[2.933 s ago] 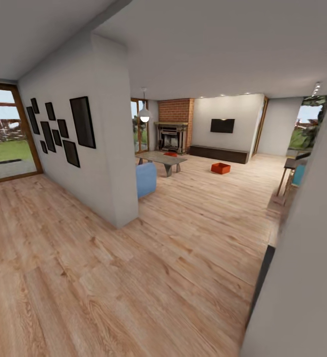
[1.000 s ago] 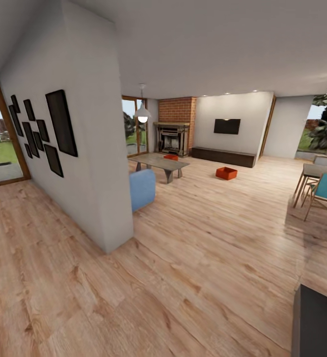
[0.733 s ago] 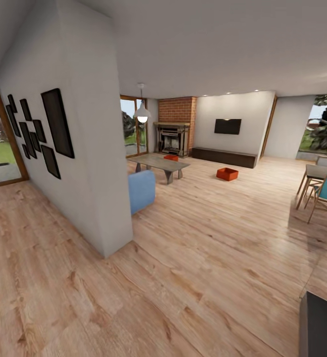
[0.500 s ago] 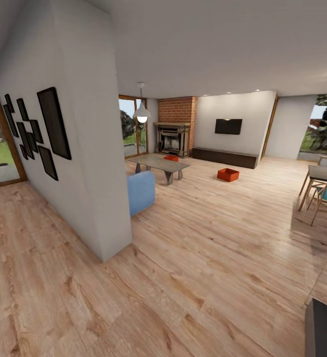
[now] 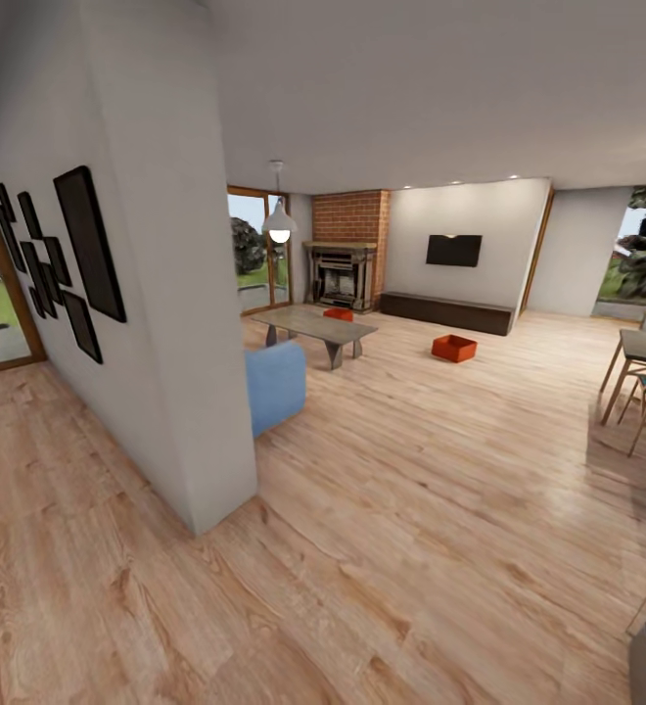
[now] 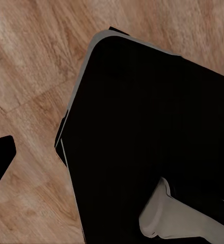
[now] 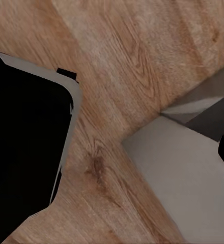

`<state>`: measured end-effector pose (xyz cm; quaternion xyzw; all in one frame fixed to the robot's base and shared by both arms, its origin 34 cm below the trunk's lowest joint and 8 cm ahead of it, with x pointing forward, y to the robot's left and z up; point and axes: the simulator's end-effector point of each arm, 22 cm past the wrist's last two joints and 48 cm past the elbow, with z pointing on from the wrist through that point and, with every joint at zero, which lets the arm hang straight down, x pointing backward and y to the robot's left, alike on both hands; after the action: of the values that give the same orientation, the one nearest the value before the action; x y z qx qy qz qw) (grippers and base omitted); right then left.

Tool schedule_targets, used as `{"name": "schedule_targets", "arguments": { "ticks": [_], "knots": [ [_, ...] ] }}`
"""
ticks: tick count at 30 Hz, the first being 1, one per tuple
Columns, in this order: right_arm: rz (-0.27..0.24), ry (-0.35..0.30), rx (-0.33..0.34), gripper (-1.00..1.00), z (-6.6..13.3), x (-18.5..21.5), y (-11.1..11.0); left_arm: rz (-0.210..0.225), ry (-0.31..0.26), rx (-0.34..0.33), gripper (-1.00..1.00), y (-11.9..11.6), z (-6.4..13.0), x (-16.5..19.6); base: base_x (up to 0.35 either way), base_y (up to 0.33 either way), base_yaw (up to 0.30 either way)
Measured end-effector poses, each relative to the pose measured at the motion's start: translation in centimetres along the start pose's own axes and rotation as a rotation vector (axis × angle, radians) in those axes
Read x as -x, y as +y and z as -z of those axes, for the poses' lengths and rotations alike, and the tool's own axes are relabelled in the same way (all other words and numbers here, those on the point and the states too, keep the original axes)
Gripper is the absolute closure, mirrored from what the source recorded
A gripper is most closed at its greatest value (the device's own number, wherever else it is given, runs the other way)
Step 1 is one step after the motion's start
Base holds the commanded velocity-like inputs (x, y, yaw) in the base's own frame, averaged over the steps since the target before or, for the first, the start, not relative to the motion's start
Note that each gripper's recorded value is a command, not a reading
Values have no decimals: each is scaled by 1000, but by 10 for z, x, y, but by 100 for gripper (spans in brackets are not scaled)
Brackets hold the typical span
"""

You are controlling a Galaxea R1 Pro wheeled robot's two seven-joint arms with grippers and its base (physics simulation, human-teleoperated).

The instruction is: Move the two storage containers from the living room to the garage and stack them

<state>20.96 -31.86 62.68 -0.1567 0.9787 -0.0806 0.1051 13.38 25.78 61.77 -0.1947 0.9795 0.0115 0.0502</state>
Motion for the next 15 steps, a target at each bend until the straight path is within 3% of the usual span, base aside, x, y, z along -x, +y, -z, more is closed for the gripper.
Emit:
{"name": "schedule_targets", "arguments": {
  "ticks": [6, 15],
  "knots": [
    [-6, -20, -1, -100, 0, 4, -1, 1, 0, 1, -100, 1, 0, 0, 327, 0, -35],
    [-8, -25, -1, -100, 0, 6, -1, 1, -6, 1, -100, 1, 0, 2, 269, 0, -221]
  ]
}}
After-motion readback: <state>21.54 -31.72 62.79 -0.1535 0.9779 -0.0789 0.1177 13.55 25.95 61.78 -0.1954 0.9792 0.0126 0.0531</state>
